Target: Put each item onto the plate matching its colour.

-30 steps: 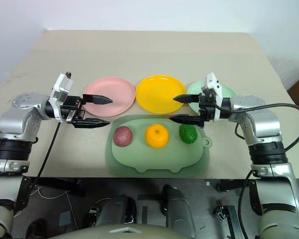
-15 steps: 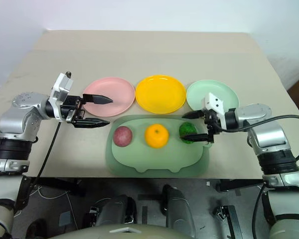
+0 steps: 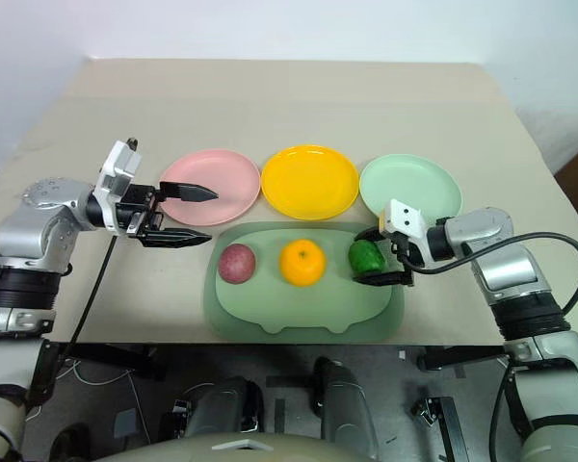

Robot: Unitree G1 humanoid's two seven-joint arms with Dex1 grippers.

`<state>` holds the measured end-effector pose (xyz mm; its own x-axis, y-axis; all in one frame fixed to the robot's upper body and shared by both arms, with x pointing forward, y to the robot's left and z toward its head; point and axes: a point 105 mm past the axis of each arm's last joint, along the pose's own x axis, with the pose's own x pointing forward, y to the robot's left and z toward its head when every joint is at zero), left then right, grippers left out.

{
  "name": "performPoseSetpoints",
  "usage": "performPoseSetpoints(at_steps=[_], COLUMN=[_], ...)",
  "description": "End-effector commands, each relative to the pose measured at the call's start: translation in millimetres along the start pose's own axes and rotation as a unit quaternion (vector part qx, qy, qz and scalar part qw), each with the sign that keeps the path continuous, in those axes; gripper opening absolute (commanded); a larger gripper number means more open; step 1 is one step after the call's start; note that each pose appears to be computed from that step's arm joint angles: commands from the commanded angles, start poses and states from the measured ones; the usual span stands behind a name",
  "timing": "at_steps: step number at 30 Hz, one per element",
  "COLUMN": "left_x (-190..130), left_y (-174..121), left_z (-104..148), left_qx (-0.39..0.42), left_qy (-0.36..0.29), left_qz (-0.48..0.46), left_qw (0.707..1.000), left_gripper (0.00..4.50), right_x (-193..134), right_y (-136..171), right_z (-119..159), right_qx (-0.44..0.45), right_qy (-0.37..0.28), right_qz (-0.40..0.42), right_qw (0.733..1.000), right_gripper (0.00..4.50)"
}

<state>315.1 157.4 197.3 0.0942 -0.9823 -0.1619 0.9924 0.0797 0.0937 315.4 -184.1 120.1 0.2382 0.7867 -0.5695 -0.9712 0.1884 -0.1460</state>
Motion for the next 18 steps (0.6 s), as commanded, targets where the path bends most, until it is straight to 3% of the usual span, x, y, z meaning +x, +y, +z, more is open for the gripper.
performPoseSetpoints(at_steps=[1, 4, 6, 10, 12, 15, 18], left_x=[-2, -2, -1, -1, -1, 0, 0], left_y=[-2, -1, -2, -1, -1, -1, -1], left_z=[13, 13, 13, 13, 13, 13, 13], left_qx=[0.025, 0.025, 0.025, 0.023, 0.022, 0.023, 0.023], left_qy=[-0.001, -0.002, -0.002, -0.002, -0.005, -0.005, -0.005], left_qz=[-0.001, 0.000, 0.000, -0.001, -0.001, -0.001, -0.001], left_qw=[1.000, 1.000, 1.000, 1.000, 1.000, 1.000, 1.000], left_gripper=[4.50, 4.50, 4.50, 4.50, 4.50, 4.50, 4.50], right_x=[-2, -3, -4, -15, -23, -29, -25], right_y=[-10, -9, -9, -32, -36, -52, -74], right_z=[4, 9, 10, 64, 77, 76, 52], right_qx=[-0.004, 0.008, 0.001, 0.015, 0.044, 0.052, 0.030], right_qy=[-0.003, -0.016, -0.017, -0.154, -0.190, -0.180, -0.098], right_qz=[-0.022, -0.011, -0.011, -0.072, -0.073, -0.127, -0.205], right_qw=[1.000, 1.000, 1.000, 0.985, 0.978, 0.974, 0.974], right_gripper=[4.32, 3.72, 3.63, 3.62, 3.62, 3.62, 3.62])
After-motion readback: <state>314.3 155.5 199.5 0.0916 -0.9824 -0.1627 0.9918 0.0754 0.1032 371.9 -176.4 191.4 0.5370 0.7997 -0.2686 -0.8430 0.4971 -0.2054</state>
